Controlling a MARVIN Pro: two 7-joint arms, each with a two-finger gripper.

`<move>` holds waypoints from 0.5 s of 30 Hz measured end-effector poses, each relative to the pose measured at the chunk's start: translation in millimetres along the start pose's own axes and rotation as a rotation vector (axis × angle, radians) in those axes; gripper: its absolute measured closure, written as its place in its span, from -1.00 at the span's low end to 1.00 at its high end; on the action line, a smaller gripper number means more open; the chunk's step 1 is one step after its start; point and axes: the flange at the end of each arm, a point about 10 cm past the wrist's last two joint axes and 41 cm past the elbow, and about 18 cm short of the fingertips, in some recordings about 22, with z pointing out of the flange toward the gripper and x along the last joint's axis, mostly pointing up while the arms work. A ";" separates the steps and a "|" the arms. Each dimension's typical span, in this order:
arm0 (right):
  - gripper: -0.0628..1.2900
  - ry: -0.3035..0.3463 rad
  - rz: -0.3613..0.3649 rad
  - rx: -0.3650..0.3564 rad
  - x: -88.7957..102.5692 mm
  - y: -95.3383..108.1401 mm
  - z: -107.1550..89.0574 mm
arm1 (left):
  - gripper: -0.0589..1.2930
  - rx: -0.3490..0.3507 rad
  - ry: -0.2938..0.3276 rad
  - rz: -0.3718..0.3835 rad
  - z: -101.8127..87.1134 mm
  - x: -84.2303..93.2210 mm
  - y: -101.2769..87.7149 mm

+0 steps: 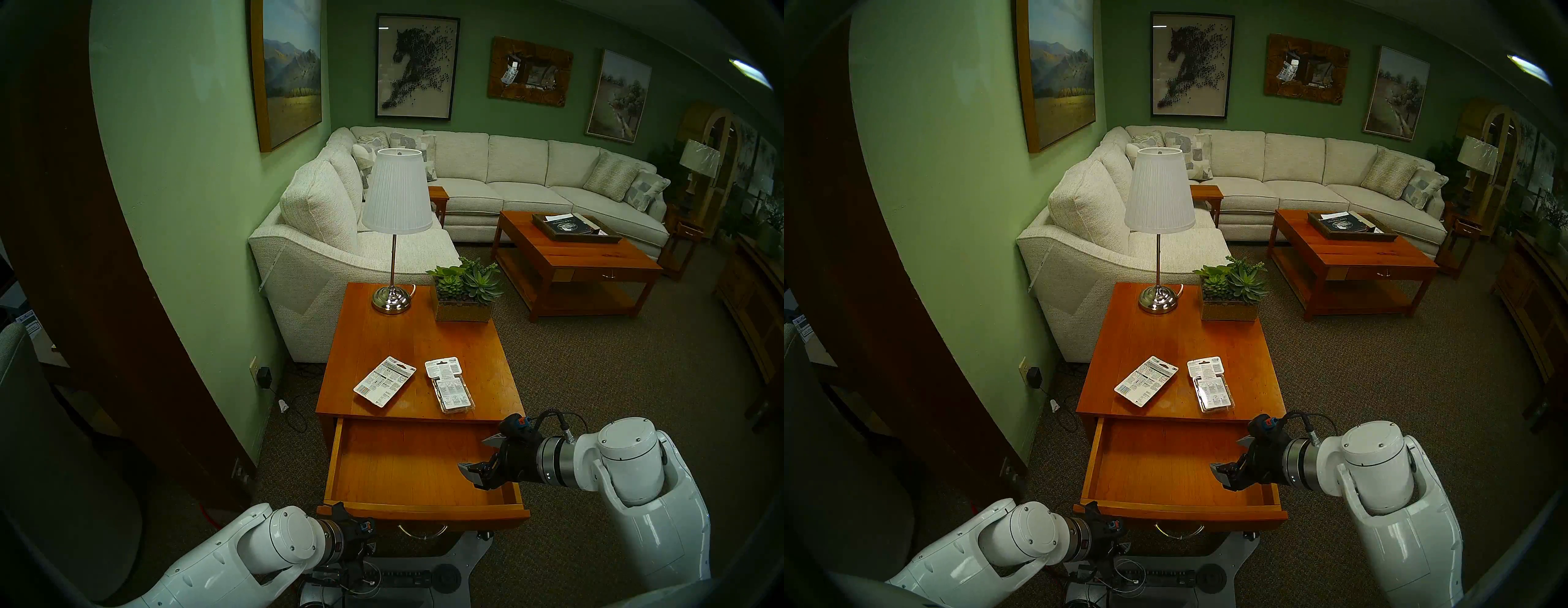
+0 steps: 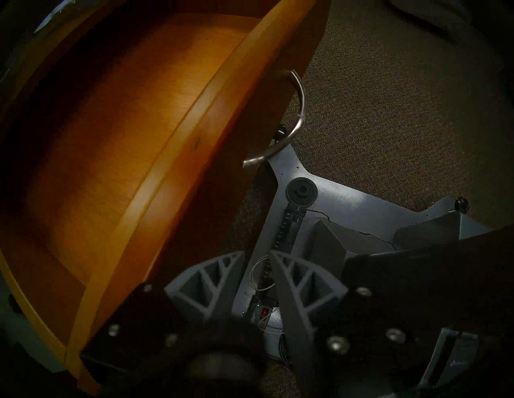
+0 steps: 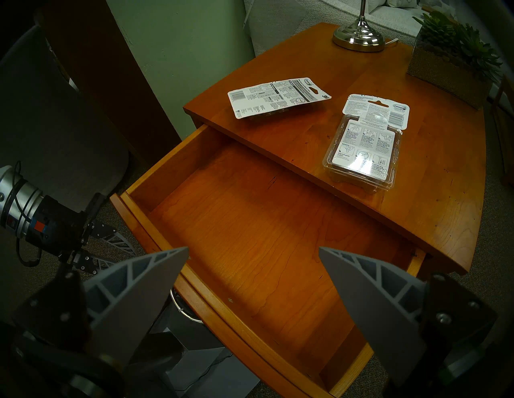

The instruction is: Open the drawer, take out the contents and close the drawer

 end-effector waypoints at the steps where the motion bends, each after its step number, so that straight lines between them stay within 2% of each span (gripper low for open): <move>1: -0.88 0.000 0.000 0.000 0.0 0.0 0.0 | 0.30 0.011 0.001 0.010 0.9 1.3 0.6; 5: -0.88 0.000 0.000 0.000 0.1 0.0 0.0 | 0.35 0.025 0.002 0.022 3.1 2.7 2.1; 12: -0.88 0.000 0.000 0.000 0.1 0.0 -0.1 | 0.73 0.042 0.001 0.031 4.9 4.4 0.4; 15: -0.88 0.000 0.000 0.000 0.1 0.0 -0.1 | 0.79 0.050 -0.001 0.033 6.2 5.0 -2.4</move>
